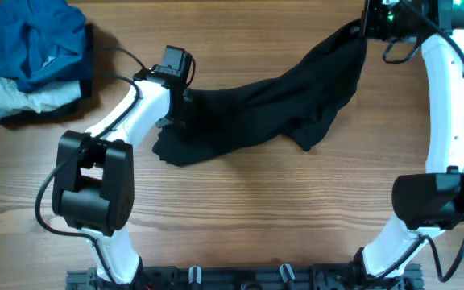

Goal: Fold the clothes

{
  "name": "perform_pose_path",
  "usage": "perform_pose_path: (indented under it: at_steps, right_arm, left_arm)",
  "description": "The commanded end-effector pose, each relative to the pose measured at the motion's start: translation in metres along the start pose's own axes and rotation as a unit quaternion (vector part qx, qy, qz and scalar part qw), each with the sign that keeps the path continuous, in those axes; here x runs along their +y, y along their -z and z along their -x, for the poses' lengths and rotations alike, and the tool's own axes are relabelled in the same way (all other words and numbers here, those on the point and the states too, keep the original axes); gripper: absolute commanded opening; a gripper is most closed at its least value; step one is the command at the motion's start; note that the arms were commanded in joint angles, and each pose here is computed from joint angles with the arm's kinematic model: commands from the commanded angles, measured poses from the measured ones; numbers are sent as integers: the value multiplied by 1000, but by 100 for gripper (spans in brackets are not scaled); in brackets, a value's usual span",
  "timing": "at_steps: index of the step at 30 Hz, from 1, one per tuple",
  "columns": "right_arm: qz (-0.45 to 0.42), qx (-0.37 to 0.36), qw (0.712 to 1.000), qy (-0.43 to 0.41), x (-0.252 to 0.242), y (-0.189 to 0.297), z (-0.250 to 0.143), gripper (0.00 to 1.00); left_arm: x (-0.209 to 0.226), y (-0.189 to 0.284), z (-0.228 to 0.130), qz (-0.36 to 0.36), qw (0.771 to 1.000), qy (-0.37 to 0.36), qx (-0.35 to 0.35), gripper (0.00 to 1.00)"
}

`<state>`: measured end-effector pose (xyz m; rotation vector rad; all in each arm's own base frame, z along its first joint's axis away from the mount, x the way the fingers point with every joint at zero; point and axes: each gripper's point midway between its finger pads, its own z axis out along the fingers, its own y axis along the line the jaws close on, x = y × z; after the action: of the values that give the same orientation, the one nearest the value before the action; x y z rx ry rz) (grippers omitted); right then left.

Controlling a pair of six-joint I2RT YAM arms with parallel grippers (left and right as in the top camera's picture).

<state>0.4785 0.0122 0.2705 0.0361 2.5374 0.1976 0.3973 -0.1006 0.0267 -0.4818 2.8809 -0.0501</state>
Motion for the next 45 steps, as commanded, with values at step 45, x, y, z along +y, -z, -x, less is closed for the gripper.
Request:
perform_pose_path:
  at_steps: [45]
  right_arm:
    - [57, -90, 994, 29, 35, 112, 2, 4]
  left_arm:
    - [60, 341, 2, -163, 910, 57, -377, 4]
